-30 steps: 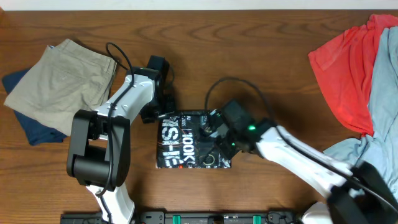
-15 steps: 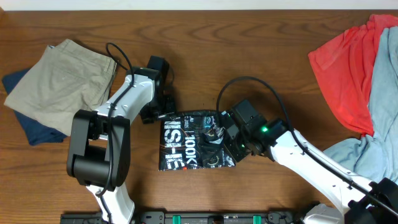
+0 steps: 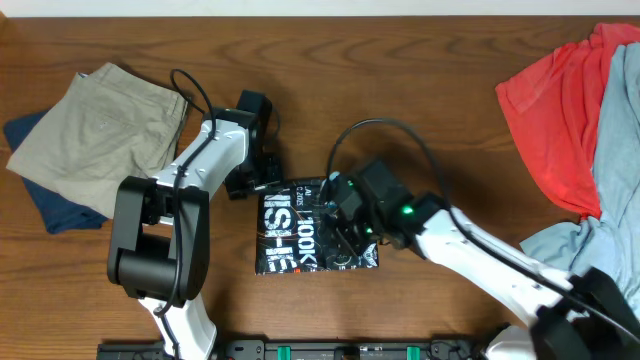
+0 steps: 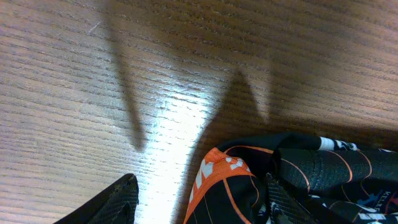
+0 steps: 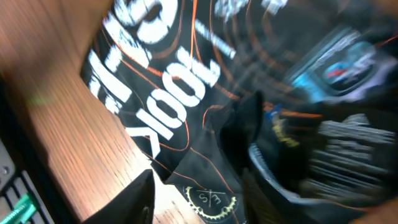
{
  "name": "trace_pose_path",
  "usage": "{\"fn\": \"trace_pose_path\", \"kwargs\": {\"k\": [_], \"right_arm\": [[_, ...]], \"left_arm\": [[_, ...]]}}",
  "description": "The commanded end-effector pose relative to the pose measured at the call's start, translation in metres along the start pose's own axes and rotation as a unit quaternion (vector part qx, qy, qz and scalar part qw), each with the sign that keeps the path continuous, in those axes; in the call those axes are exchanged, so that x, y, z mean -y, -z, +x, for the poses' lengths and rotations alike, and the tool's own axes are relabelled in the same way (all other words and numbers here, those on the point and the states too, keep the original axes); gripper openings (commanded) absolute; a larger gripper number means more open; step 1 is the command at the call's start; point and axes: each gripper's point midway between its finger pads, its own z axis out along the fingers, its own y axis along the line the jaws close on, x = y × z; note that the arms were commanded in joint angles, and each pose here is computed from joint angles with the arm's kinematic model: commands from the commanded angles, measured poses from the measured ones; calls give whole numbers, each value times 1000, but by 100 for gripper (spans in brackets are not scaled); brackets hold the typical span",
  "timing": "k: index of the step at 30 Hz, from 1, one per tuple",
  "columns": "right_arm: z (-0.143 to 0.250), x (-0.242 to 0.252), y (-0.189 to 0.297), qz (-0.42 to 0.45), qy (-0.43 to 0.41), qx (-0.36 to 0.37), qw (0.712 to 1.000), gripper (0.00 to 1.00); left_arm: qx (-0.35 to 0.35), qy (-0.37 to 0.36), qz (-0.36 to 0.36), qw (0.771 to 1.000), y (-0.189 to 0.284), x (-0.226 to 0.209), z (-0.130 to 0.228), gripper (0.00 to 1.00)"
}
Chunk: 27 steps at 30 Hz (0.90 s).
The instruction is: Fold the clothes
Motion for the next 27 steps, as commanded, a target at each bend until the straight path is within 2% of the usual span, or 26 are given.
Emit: {"fn": "trace_pose_path", "kwargs": {"k": [1,2,4,5,13,14,15,19,23,27], "right_arm": [[13,0,-20,-6,-5,-32,999,29],[15,2,-25,-6,-8,-39,999,24],[20,5,-31,-5,-12,-51,999,5],[23,6,-32,-4,-15,-57,998,1],[39,8,-6,4,-50,-82,995,1],[34,6,-3,3,-46,-71,996,4],[28,5,0,2,-40,-58,998,15],[1,-2,6,-4,-13,0,1000,44],[-10,3,4,10,-5,22,1000,47],[-5,11,-5,25,-8,7,1000,46]], "left_arm": [[-11,-8,-12,1000,-7,-5,4,66],[-11,-8,-12,1000,-7,-5,4,65],[-11,-8,-12,1000,-7,-5,4,65],[-11,-8,-12,1000,-7,-5,4,66],[-11,-8,-12,1000,-7,-4,4,66],[-10,-8,-12,1000,-7,-5,4,65],[-10,-8,-12,1000,-7,-5,4,66],[-11,-8,-12,1000,-7,-5,4,66],[-12,-8,-12,1000,-7,-5,4,66],[-12,-8,-12,1000,-7,-5,4,65]]}}
